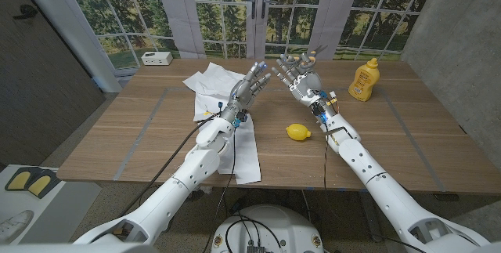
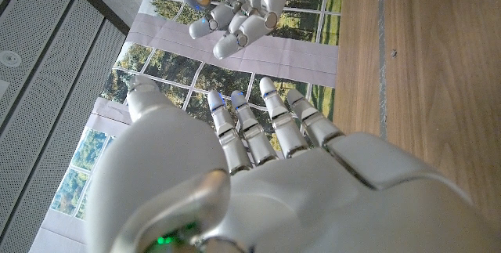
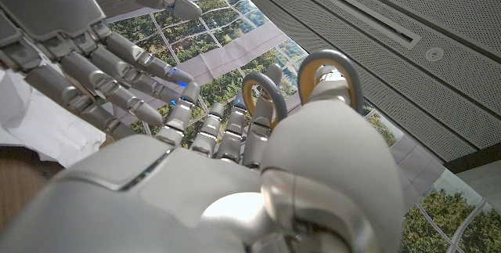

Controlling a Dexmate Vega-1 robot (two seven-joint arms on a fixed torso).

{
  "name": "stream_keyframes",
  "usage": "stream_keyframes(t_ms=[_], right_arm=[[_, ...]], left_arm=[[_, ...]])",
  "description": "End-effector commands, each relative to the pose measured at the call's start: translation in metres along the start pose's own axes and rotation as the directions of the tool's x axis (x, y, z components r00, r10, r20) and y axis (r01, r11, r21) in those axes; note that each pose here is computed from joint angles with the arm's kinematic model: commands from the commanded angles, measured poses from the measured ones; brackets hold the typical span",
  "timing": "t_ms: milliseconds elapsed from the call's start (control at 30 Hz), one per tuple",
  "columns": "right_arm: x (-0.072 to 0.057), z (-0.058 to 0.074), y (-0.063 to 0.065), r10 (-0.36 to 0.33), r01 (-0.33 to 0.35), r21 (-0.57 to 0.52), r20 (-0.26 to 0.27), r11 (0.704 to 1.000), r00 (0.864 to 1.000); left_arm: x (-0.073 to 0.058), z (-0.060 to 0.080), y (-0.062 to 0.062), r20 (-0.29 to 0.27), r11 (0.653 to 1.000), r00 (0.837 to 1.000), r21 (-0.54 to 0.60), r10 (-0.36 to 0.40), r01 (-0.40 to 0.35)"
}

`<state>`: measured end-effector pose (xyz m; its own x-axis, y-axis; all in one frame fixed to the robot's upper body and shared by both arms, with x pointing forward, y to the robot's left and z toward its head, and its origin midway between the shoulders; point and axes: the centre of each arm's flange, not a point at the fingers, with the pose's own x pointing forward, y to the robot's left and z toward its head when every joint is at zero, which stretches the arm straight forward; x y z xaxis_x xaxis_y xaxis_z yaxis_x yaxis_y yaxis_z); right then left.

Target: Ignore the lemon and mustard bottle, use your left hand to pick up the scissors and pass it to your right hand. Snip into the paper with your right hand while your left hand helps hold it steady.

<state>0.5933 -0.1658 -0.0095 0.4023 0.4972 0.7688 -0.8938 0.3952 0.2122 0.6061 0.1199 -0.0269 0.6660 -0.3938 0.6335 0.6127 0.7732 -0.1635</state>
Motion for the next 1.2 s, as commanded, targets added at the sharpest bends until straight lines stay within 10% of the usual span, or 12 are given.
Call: stream_keyframes(t_ms=[33, 1200], right_arm=[[0.0002, -0.0016, 0.0, -0.021, 0.021, 0.015, -0.008, 1.0, 1.0], [0.0004, 0.001, 0.0017, -0.024, 0.024, 0.009, -0.021, 1.0, 0.999]], left_arm=[[-0.0008, -0.0004, 0.0014, -0.001, 1.0, 1.0, -0.001, 0.003, -0.003], [-0.0003, 0.0, 0.0036, -0.004, 1.0, 1.0, -0.001, 0.004, -0.004]])
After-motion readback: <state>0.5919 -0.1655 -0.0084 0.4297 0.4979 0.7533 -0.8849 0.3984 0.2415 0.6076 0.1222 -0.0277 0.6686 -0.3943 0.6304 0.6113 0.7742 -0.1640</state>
